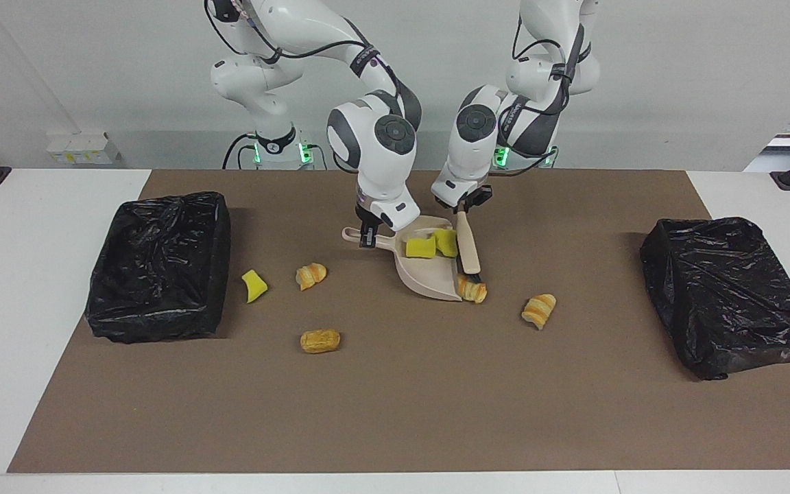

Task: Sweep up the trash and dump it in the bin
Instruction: 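Sweep the sponges into the dustpan with the brush in the left gripper, then sweep the crumbs into the dustpan with the left gripper's brush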

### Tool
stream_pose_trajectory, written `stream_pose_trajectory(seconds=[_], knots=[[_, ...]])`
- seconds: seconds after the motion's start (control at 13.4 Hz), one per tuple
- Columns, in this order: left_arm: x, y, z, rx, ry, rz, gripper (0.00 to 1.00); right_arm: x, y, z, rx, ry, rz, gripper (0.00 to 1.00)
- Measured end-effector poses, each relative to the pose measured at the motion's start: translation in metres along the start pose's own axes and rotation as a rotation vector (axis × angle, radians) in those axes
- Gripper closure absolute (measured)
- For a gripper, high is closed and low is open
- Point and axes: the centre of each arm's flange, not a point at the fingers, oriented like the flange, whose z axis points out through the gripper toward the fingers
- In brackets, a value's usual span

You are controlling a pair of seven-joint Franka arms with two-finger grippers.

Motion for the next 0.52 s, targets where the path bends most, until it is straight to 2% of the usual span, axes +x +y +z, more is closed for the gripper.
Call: stream_pose_trajectory(seconds=[0.07,0.22,0.45,0.52], knots=[[0.005,-0.016,-0.019,0.000,-0.015,0.028,0.75,0.000,0.000,0.001,0.001,-0.001,0.000,0.67],[0.025,-0.056,-0.050,-0.036,0.006,0.052,0.75,-0.001,0.000,0.001,0.002,-0.001,0.001,0.67],[0.055,-0.124,-0.061,-0.074,0.039,0.127,0.75,-0.001,0.000,0.001,0.002,-0.001,0.001,0.67],[0.066,-0.148,-0.059,-0.060,0.062,0.163,0.75,-0.001,0.000,0.001,0.002,-0.001,0.001,0.67]])
